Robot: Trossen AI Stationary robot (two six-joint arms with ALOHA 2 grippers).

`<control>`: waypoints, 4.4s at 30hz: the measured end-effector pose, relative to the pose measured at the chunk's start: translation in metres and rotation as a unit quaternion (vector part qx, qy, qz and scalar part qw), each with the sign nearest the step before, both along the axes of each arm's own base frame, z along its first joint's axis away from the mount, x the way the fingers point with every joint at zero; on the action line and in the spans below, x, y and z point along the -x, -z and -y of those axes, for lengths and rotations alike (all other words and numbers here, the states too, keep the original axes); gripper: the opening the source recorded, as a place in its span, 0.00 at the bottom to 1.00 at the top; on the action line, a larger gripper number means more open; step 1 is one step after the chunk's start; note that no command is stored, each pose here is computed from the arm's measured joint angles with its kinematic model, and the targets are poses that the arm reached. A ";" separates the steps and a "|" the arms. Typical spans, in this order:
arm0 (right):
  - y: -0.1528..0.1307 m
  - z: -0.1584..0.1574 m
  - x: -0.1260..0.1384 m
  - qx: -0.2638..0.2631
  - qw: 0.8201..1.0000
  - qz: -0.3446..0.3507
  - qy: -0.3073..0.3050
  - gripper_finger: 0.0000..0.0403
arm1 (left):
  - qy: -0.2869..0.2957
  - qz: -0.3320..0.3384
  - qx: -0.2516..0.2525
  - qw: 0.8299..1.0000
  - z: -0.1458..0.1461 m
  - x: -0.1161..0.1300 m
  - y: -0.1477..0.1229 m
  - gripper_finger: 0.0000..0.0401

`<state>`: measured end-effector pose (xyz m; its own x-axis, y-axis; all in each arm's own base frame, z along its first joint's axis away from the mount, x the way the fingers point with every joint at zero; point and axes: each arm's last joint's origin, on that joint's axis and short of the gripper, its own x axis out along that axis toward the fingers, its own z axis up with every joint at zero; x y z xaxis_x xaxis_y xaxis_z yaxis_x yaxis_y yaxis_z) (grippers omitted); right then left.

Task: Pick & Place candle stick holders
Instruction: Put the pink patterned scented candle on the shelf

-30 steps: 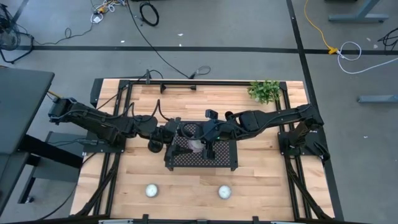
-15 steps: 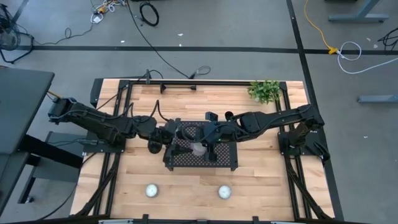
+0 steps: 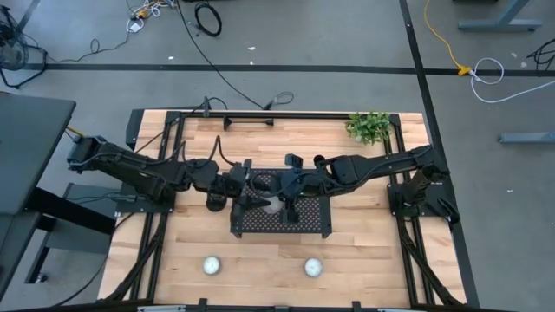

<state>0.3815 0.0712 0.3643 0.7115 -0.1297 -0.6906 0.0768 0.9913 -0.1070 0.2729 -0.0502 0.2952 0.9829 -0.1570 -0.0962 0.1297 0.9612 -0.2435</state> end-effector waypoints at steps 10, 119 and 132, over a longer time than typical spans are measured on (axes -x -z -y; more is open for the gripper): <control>0.001 0.001 0.004 -0.002 1.000 -0.014 0.012 0.00 | 0.010 -0.073 -0.008 0.997 -0.007 0.003 0.014 0.69; -0.057 -0.002 0.063 -0.038 0.998 0.052 -0.018 0.27 | -0.072 -0.102 -0.070 0.990 0.055 0.064 0.020 0.73; -0.071 0.004 0.089 -0.040 0.998 0.049 -0.011 0.27 | -0.157 -0.065 -0.049 0.984 0.086 0.096 0.048 0.73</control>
